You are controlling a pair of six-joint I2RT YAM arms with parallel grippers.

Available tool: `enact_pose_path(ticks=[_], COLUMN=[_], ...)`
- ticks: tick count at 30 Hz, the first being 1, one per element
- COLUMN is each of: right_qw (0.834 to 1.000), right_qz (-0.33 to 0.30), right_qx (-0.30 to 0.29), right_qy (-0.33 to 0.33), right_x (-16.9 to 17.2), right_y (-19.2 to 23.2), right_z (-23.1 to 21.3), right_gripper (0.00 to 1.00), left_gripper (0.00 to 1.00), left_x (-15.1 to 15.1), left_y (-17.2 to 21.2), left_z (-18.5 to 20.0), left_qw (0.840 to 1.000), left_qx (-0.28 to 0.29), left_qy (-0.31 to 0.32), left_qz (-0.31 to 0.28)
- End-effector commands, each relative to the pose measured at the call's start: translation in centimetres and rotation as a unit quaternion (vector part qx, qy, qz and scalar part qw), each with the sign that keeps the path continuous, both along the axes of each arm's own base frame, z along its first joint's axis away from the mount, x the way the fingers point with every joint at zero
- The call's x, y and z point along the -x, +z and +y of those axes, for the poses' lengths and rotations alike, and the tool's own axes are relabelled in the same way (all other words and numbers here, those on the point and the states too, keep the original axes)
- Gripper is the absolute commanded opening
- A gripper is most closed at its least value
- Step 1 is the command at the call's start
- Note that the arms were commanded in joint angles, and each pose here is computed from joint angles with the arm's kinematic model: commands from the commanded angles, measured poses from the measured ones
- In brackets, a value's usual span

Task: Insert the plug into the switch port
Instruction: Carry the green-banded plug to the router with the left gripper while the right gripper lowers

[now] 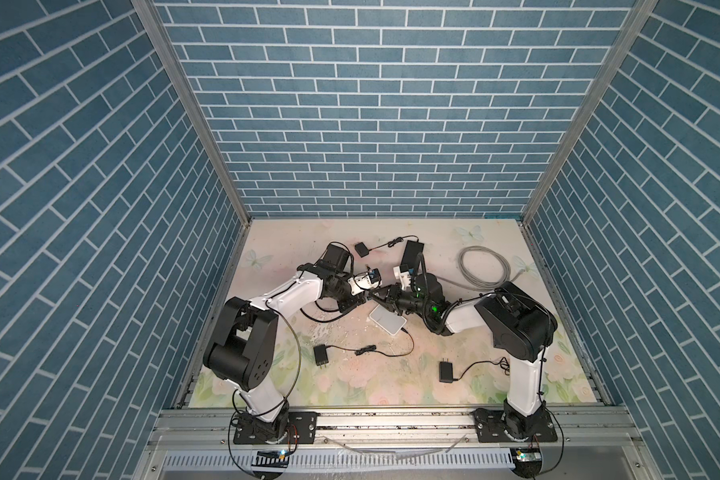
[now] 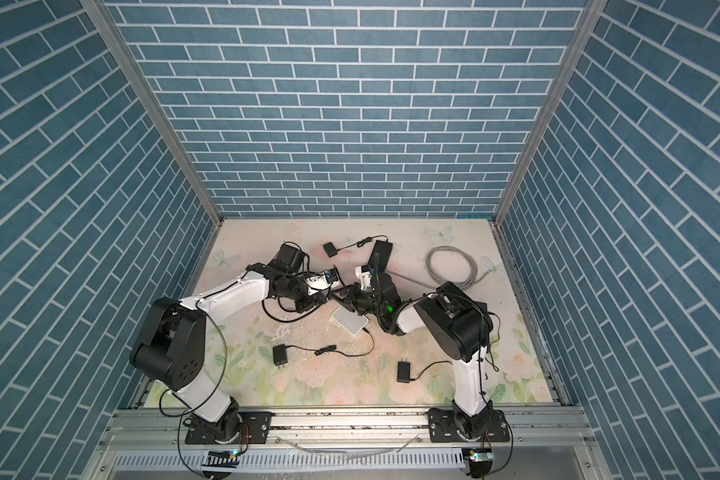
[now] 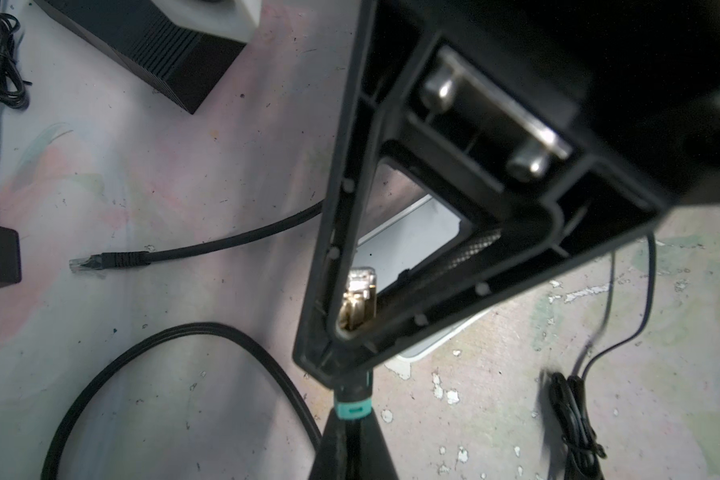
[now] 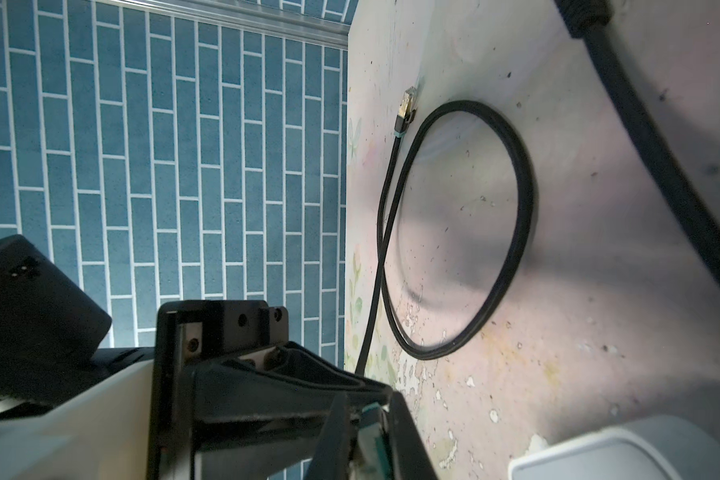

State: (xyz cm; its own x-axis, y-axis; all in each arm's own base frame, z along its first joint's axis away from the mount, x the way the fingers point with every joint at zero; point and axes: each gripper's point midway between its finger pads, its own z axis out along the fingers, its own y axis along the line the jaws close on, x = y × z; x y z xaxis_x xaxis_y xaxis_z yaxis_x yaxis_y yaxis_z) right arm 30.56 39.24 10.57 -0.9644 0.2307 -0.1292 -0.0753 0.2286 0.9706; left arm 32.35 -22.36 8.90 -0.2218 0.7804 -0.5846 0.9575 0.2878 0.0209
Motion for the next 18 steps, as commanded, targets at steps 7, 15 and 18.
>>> enact_pose_path(ticks=[7,15,18], right_qw=[1.0,0.999,0.999], right_qz=[0.013,0.022,0.026], right_qx=[-0.012,-0.024,-0.031], right_qy=[-0.017,-0.021,-0.022], right_x=[0.1,-0.1,-0.2], right_y=[-0.2,0.2,0.3], right_z=[-0.5,-0.3,-0.2], right_gripper=[0.1,0.09,0.09], left_gripper=[0.24,0.34,0.36], left_x=[-1.6,-1.8,-1.6], left_y=[1.0,1.7,1.9], left_z=[0.2,-0.5,-1.1], left_qw=[0.999,0.996,0.996], left_qx=[0.013,0.054,0.064], left_qy=[0.036,0.044,0.034], left_qz=[-0.038,-0.061,-0.055])
